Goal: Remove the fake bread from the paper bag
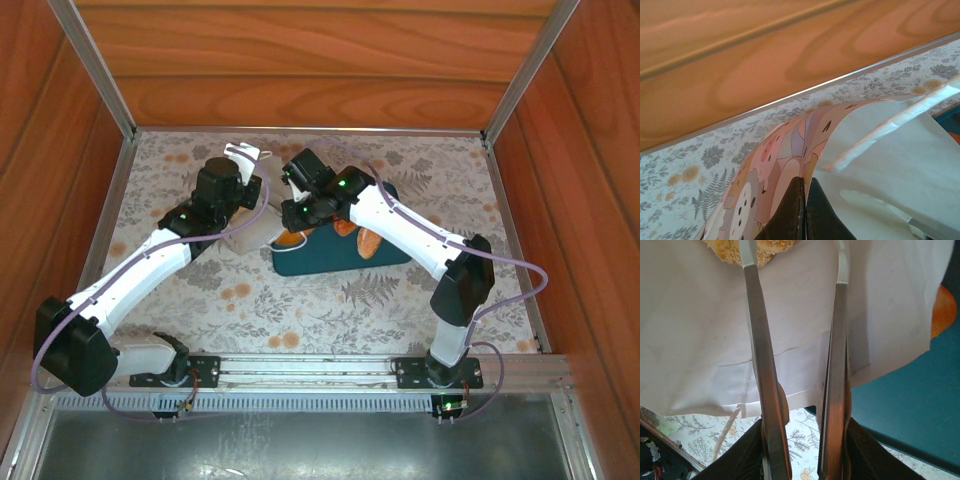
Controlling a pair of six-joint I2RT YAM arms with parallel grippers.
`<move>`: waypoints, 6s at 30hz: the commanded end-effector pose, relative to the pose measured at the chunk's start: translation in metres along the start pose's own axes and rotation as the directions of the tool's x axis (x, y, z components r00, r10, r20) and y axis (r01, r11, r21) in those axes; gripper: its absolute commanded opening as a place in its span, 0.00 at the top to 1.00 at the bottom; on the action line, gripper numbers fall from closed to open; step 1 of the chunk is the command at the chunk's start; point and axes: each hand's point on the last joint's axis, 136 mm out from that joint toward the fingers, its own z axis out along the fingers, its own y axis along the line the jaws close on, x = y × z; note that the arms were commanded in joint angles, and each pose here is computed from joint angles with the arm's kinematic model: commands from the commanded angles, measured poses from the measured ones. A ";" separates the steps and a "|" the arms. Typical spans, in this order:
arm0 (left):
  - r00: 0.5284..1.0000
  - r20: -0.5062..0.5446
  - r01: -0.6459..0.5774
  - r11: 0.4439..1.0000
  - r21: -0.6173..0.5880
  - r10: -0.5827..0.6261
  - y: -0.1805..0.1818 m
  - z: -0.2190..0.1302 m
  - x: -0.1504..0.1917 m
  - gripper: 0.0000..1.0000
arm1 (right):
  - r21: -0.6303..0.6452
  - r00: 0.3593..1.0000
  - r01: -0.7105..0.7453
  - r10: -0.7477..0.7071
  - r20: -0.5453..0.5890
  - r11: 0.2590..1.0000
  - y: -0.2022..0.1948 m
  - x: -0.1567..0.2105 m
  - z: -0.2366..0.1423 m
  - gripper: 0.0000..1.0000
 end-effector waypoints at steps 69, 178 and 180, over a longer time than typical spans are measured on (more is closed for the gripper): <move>1.000 0.028 0.012 1.000 -0.014 -0.012 0.003 -0.005 -0.003 1.00 | -0.075 0.998 0.027 -0.023 0.051 0.997 0.040 -0.035 0.012 0.63; 0.998 -0.047 0.037 0.966 -0.257 -0.051 0.067 -0.006 0.022 1.00 | 0.055 0.992 0.034 -0.040 0.123 0.998 0.011 -0.017 -0.058 1.00; 0.997 -0.053 0.035 0.964 -0.262 -0.051 0.068 -0.005 0.024 1.00 | 0.049 0.989 0.038 -0.044 0.138 0.998 0.012 -0.017 -0.064 1.00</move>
